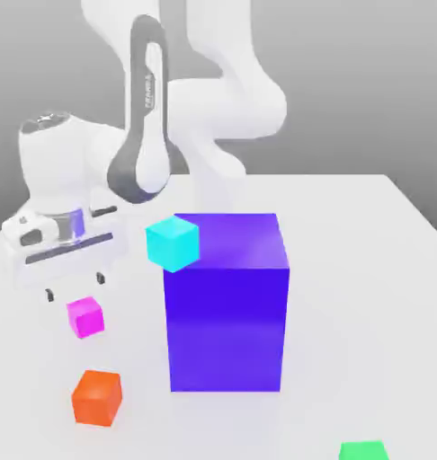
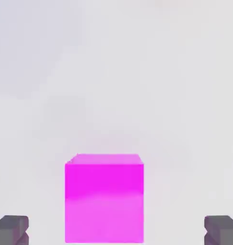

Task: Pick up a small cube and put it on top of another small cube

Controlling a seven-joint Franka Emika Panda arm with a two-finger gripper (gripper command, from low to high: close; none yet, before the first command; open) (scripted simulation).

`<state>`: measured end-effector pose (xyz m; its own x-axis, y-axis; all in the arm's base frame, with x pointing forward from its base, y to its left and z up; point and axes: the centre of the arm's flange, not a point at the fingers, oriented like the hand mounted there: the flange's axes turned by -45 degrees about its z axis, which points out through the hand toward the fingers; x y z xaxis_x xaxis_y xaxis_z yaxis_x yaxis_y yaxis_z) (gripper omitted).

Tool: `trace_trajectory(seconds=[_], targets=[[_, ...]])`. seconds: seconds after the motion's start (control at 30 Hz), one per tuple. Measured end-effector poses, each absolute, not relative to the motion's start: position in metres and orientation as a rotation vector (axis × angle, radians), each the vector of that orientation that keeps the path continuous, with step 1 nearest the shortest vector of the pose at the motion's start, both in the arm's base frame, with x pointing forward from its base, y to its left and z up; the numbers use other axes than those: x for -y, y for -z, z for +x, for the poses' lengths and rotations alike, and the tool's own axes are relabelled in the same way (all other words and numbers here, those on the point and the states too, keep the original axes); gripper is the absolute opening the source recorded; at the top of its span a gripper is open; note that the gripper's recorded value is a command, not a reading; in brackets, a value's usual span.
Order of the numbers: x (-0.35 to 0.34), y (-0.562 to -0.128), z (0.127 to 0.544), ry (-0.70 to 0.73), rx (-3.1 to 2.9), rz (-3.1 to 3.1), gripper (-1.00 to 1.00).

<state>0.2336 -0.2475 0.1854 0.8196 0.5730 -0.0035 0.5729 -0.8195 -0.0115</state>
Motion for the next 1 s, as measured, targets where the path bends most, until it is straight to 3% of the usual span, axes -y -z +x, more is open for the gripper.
trace_trajectory(seconds=[0.9, 0.93, 1.0], targets=[[0.239, -0.127, 0.230, 0.000, 0.942, -2.996, 0.00], [0.237, -0.125, 0.229, 0.000, 0.942, -2.996, -1.00], [0.237, -0.125, 0.229, 0.000, 0.942, -2.996, -1.00]])
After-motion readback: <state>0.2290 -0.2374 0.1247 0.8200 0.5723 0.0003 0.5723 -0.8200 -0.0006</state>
